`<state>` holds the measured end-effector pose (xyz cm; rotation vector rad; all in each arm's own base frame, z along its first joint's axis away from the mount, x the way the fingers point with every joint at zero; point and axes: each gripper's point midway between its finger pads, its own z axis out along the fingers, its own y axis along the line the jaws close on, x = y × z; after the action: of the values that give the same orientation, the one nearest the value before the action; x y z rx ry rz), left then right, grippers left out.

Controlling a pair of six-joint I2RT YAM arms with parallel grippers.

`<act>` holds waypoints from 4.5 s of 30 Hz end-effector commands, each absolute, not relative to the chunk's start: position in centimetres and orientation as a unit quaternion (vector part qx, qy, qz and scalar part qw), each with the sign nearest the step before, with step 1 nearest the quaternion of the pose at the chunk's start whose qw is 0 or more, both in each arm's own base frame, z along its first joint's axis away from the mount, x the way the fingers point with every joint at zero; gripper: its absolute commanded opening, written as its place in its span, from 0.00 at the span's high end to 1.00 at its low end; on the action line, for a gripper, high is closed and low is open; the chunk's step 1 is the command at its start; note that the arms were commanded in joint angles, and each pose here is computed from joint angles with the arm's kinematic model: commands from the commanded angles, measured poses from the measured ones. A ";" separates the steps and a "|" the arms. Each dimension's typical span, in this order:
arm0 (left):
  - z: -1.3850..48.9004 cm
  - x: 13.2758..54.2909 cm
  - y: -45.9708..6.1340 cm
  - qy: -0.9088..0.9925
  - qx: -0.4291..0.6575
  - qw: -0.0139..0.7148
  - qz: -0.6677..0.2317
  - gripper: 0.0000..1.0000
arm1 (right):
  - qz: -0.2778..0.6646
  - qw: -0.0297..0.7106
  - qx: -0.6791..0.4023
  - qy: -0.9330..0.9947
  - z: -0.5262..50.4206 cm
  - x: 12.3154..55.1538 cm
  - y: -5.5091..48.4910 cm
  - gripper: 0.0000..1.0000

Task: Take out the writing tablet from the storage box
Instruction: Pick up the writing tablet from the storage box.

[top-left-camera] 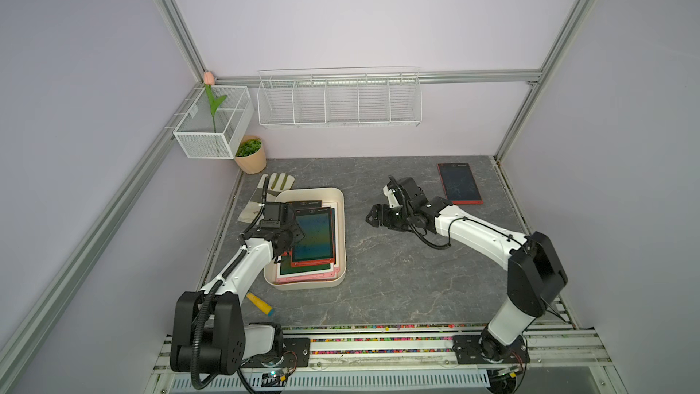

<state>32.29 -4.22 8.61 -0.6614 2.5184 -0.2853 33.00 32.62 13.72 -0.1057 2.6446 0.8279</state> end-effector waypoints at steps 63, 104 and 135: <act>4.4 31.5 -11.7 0.946 -0.108 0.162 -0.258 0.36 | 0.351 0.098 -0.084 0.927 6.1 31.8 45.3 0.47; 9.0 31.5 -17.5 0.881 -0.043 0.161 -0.442 0.57 | 0.467 0.079 -0.079 0.877 8.7 31.9 47.6 0.52; 10.6 31.7 -18.4 0.855 -0.026 0.180 -0.486 0.66 | 0.539 0.072 -0.085 0.835 11.4 31.8 48.6 0.52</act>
<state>33.18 -17.10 10.88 -0.1426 2.3885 -1.2909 33.97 44.59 5.50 -0.0678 2.6849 1.3299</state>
